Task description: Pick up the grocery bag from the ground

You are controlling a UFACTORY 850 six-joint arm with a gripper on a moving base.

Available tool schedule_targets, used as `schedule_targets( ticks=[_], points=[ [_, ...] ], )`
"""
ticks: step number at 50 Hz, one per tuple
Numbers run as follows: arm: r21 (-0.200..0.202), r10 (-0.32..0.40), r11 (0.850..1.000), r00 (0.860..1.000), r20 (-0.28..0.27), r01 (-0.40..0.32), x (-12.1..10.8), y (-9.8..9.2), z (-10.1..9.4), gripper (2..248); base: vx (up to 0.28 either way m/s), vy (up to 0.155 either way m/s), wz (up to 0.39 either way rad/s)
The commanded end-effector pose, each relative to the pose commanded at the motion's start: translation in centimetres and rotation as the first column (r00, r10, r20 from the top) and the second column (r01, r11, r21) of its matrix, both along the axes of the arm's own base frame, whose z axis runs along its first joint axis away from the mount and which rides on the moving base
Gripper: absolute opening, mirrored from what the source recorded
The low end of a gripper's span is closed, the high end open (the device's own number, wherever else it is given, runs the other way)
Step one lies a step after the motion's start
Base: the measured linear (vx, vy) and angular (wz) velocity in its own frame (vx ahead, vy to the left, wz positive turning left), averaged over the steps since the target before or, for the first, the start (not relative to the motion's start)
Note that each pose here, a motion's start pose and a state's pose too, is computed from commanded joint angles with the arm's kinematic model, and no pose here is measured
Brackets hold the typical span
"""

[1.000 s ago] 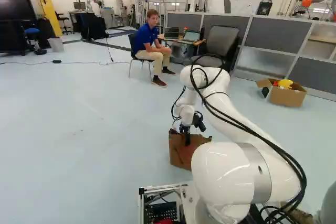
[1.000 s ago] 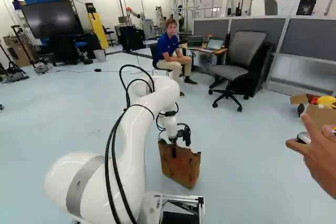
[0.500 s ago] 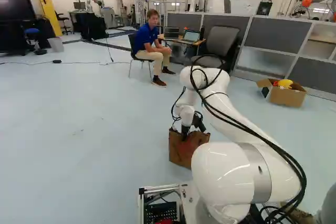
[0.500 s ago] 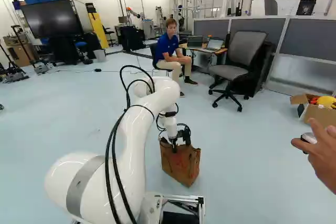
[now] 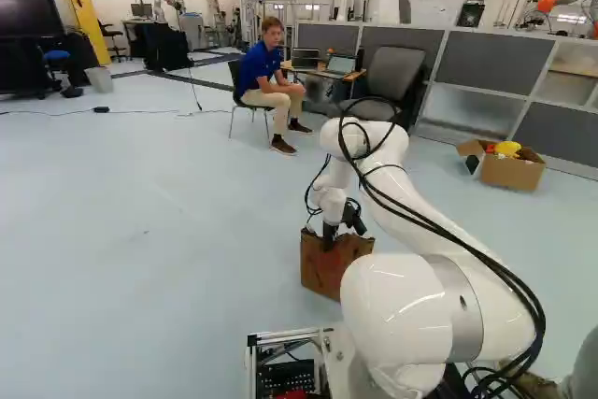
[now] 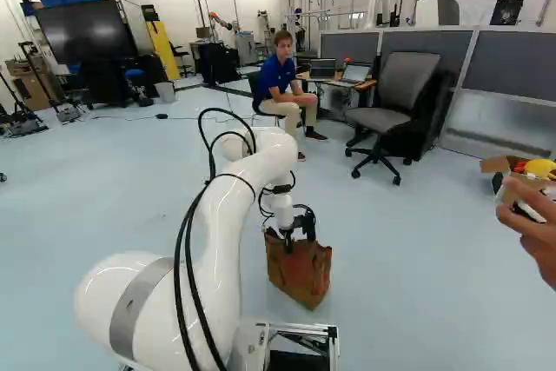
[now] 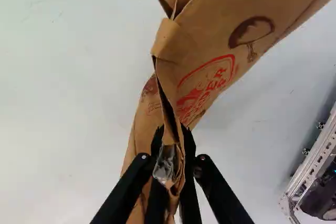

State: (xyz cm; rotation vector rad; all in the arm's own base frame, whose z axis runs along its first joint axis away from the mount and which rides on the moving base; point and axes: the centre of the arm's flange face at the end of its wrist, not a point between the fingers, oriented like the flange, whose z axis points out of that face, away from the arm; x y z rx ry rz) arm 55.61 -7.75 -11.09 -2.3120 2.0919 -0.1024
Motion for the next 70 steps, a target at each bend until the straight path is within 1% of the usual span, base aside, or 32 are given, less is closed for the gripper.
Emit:
schedule_targets(
  ticks=[39, 47, 70],
  points=[
    [0.000, 0.000, 1.000, 1.000, 0.000, 0.000, 0.0, 0.0, 0.2, 23, 0.000, 0.000, 0.000],
    [0.000, 0.000, 1.000, 1.000, 0.003, 0.000, 0.0, 0.0, 1.8, 23, 0.000, 0.000, 0.000],
    [-0.003, 0.000, 1.000, 1.000, 0.023, 0.000, -0.4, 0.1, 8.3, 23, 0.000, 0.000, 0.000]
  ],
)
